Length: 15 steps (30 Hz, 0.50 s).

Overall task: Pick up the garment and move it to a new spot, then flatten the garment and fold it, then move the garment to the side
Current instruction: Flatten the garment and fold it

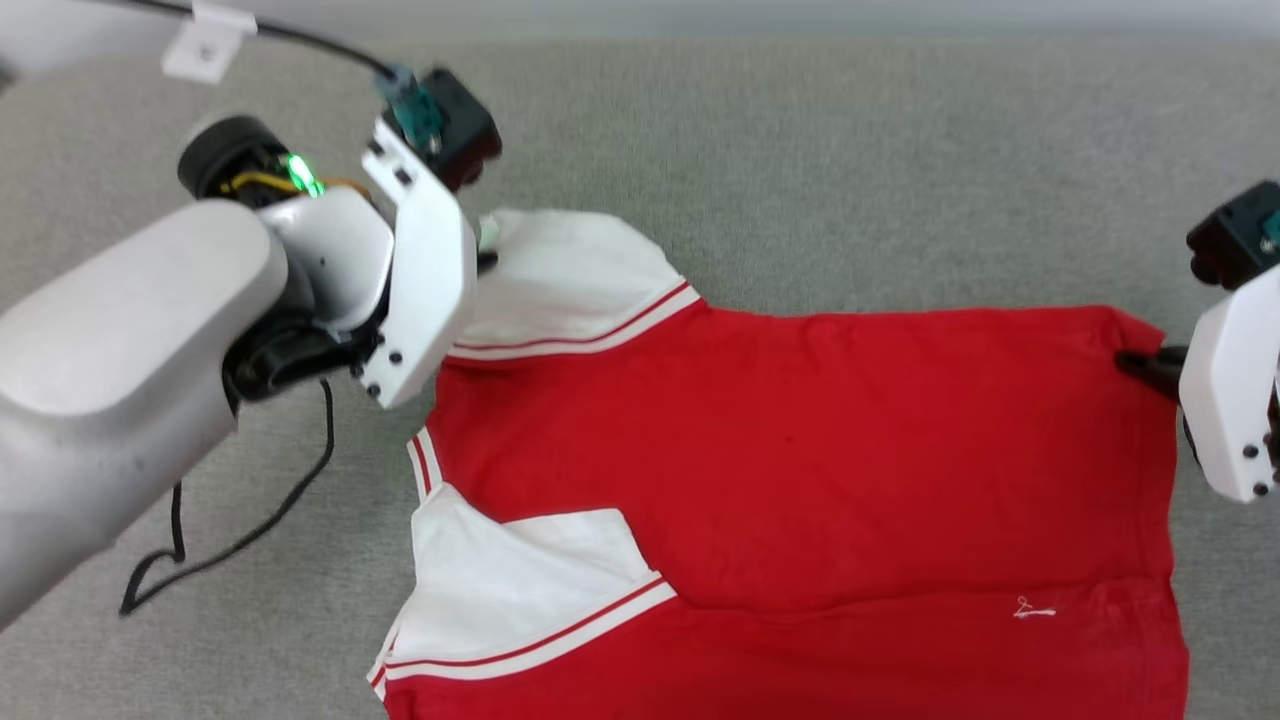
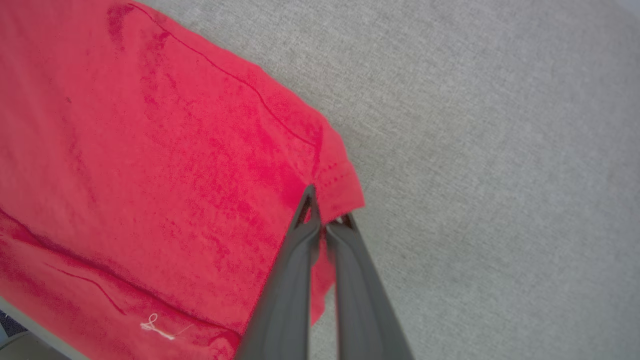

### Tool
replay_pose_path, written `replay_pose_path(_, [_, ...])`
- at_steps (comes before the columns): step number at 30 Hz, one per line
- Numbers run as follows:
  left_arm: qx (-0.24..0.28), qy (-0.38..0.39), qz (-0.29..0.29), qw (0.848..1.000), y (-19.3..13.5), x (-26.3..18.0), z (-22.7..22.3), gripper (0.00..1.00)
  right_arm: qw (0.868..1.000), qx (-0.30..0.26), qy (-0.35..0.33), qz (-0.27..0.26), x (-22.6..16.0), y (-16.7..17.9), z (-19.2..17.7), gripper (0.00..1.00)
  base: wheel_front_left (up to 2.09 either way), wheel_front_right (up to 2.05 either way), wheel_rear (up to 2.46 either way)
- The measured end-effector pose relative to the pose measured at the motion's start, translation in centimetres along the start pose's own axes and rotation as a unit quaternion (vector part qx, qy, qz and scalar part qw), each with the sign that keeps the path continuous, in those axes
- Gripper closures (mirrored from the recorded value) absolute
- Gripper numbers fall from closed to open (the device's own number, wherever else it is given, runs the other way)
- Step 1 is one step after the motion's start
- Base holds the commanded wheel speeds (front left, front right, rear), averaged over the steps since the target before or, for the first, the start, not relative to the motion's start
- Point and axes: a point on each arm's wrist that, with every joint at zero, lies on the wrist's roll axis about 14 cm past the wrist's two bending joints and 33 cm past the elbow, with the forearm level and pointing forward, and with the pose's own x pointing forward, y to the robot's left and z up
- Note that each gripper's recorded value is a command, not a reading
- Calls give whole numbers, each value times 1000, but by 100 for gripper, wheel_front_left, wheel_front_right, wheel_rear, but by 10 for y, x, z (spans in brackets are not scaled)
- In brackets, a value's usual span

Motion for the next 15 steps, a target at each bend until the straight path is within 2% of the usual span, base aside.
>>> replay_pose_path(8, [14, -9, 4, 1000, -27, -46, -19, 100, 999, 2, -34, -7, -40, 11, -18, 100, 0, 0, 0])
replay_pose_path(15, [-5, 9, -5, 1000, -57, -70, -61, 100, 999, 9, -40, 0, -59, 27, -45, 100, 0, 0, 0])
